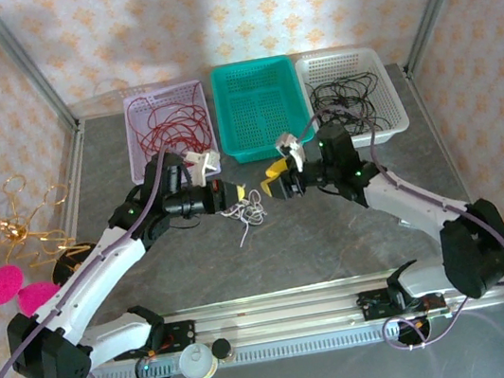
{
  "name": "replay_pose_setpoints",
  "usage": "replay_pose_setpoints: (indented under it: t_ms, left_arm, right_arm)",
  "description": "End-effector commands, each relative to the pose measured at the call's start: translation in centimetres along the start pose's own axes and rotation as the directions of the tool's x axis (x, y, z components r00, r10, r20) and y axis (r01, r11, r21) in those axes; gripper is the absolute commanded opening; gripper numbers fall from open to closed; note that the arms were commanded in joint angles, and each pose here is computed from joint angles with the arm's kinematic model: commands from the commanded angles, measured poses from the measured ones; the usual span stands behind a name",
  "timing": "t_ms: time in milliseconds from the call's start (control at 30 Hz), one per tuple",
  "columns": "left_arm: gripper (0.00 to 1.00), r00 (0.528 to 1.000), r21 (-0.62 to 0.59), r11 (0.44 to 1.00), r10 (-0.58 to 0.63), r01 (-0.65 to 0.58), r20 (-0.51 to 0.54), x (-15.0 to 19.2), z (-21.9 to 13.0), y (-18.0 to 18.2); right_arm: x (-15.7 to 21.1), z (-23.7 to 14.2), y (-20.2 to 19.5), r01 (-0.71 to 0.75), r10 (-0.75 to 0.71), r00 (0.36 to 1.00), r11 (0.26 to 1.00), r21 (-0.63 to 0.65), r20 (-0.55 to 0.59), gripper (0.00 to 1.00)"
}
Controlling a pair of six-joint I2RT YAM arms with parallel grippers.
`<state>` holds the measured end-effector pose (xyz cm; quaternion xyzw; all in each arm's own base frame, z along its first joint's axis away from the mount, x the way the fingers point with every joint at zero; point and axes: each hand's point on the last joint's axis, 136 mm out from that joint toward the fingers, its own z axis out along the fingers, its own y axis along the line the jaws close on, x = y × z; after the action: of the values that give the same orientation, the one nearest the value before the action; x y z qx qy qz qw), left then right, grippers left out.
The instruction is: Untangle the cables
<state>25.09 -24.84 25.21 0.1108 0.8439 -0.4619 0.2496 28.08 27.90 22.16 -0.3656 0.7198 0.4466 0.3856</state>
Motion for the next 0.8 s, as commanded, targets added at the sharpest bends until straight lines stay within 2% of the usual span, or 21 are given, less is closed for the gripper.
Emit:
replay_pose_setpoints:
  t_ms: [0, 133, 233, 300, 533, 667, 767]
  left_arm:
    - [0.0, 0.996, 0.044, 0.997, 0.067, -0.065, -0.06, 1.2, -0.1, -1.0]
    - [0.0, 0.994, 0.057, 0.996, 0.072, -0.067, -0.083, 1.8, 0.0, -0.9]
    - [0.0, 0.994, 0.063, 0.995, 0.086, -0.082, -0.066, 1.5, -0.1, -1.1]
    - [0.0, 0.994, 0.068, 0.994, 0.088, -0.084, -0.059, 1.3, -0.1, -1.3]
    - [0.0, 0.995, 0.077, 0.994, 0.079, -0.074, -0.066, 1.4, 0.0, -1.4]
    - [0.0, 0.995, 0.081, 0.994, 0.077, -0.072, -0.059, 1.0, -0.1, -1.7]
    - [0.0, 0.996, 0.088, 0.994, 0.075, -0.071, -0.045, 0.5, -0.3, -2.2]
  right_arm:
    - [-1.9, 0.2, 0.8, 0.038, -0.034, 0.999, 0.995, -0.088, 0.041, 0.52]
    - [-1.3, 1.1, 0.8, 0.028, -0.029, 1.0, 0.989, -0.146, -0.006, 0.5]
    - [0.6, 2.4, 0.3, 0.069, -0.084, 0.992, 0.987, -0.148, -0.094, 0.49]
    - [1.1, 3.4, 0.9, 0.097, -0.119, 0.987, 0.977, -0.187, -0.11, 0.5]
    - [0.1, 6.9, 1.4, 0.124, -0.136, 0.99, 0.966, -0.227, -0.039, 0.53]
    - [-1.6, 8.3, 0.3, 0.091, -0.078, 0.994, 0.978, -0.185, 0.079, 0.53]
    - [-1.3, 10.1, -1.4, 0.07, -0.063, 0.993, 0.995, -0.076, 0.098, 0.55]
